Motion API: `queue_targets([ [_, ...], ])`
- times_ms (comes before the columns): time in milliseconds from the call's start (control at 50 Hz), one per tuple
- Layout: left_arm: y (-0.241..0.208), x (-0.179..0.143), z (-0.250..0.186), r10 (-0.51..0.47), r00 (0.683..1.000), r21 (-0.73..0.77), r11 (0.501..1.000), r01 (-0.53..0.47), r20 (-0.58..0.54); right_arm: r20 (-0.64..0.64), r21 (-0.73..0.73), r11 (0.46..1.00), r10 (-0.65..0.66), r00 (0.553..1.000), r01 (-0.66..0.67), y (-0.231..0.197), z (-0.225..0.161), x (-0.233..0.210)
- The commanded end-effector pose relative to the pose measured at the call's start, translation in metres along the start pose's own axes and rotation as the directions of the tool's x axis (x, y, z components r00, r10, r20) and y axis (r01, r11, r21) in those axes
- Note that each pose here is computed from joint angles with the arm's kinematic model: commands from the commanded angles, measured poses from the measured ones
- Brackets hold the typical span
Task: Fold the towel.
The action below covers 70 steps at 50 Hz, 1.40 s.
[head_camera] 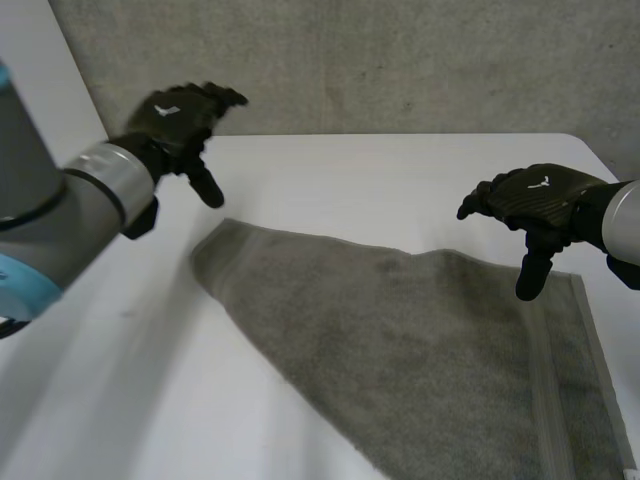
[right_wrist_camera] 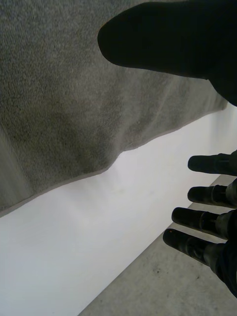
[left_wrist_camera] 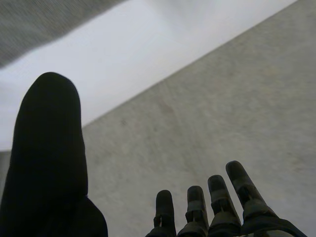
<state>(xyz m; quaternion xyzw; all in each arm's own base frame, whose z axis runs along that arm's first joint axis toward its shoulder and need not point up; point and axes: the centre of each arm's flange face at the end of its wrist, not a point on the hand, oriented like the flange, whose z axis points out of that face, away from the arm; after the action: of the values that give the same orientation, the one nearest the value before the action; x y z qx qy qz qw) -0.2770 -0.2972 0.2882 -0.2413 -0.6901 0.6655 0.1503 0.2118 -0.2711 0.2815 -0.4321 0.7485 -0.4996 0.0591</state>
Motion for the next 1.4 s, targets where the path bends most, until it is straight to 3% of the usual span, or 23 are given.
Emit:
queue_targets([
  [20, 0.024, 0.028, 0.018, 0.105, 0.991, -0.035, 0.994, -0.108, -0.081, -0.065, -0.031, 1.0, -0.004, 0.998, 0.002, 0.013, 0.024, 0.012],
  [280, 0.103, 0.036, 0.076, 0.177, 0.97, -0.225, 0.951, -0.211, -0.164, -0.127, -0.062, 0.998, 0.025, 0.992, -0.033, 0.04, 0.064, 0.027],
  [480, 0.117, 0.007, 0.094, 0.187, 0.976, -0.247, 0.946, -0.209, -0.112, -0.208, -0.035, 0.975, 0.206, 0.956, -0.217, 0.094, 0.112, 0.056],
  [620, 0.127, 0.001, 0.101, 0.186, 0.977, -0.256, 0.945, -0.206, -0.101, -0.234, -0.039, 0.97, 0.225, 0.946, -0.241, 0.121, 0.134, 0.059],
  [820, 0.134, -0.026, 0.101, 0.175, 0.983, -0.291, 0.939, -0.182, -0.051, -0.33, -0.03, 0.956, 0.265, 0.906, -0.29, 0.135, 0.112, 0.1],
  [1400, 0.115, -0.029, 0.095, 0.174, 0.984, -0.27, 0.946, -0.177, -0.036, -0.303, -0.095, 0.939, 0.289, 0.908, -0.33, 0.156, 0.113, 0.085],
])
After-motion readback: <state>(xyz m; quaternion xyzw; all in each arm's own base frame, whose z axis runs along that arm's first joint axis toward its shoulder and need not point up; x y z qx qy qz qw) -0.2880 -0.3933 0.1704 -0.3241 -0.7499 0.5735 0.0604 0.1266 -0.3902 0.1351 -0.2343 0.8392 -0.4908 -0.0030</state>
